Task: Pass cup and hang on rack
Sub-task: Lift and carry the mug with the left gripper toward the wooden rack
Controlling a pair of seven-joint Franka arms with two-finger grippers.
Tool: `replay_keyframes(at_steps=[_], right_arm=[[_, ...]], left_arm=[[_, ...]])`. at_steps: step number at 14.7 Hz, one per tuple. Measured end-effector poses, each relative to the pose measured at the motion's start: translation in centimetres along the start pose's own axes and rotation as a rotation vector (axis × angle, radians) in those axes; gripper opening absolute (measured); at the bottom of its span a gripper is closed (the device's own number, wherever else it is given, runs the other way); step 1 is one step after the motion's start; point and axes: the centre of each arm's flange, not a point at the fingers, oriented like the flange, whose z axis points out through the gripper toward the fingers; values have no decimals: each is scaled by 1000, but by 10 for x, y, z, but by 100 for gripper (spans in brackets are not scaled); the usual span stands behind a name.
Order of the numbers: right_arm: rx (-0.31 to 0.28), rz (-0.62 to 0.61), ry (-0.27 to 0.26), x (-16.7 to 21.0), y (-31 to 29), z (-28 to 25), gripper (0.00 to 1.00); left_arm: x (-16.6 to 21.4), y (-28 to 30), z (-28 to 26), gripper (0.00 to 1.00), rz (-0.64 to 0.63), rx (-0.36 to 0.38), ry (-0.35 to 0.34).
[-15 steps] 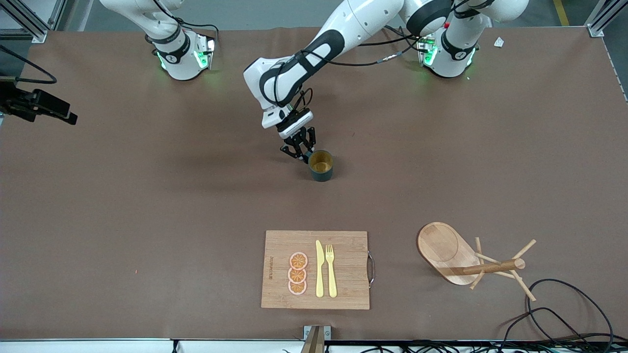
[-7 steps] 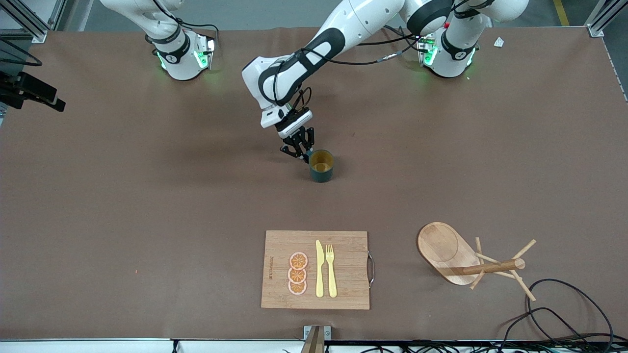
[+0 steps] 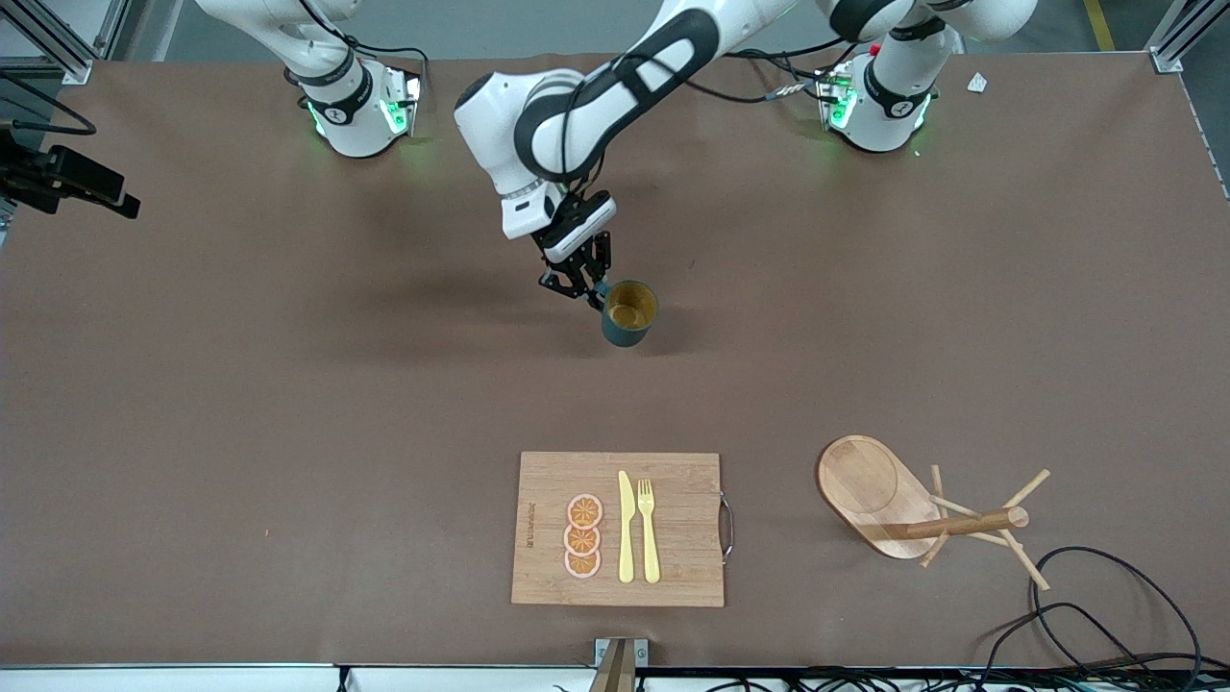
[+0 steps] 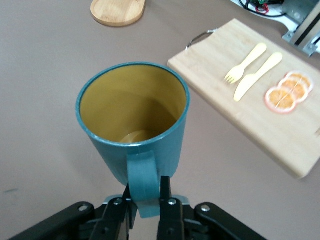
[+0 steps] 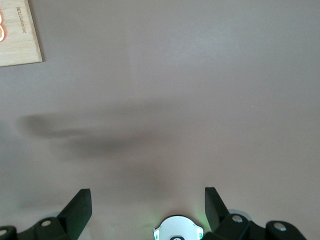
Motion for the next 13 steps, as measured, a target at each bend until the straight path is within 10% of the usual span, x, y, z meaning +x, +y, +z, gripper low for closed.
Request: replay_keyframes(at_steps=[5, 13], right_arm=[[-5, 0, 6, -6, 1, -1, 100], [-46, -70, 28, -4, -8, -1, 100]], left_arm=[[170, 8, -66, 21, -48, 7, -232], [333, -8, -38, 21, -106, 29, -499]])
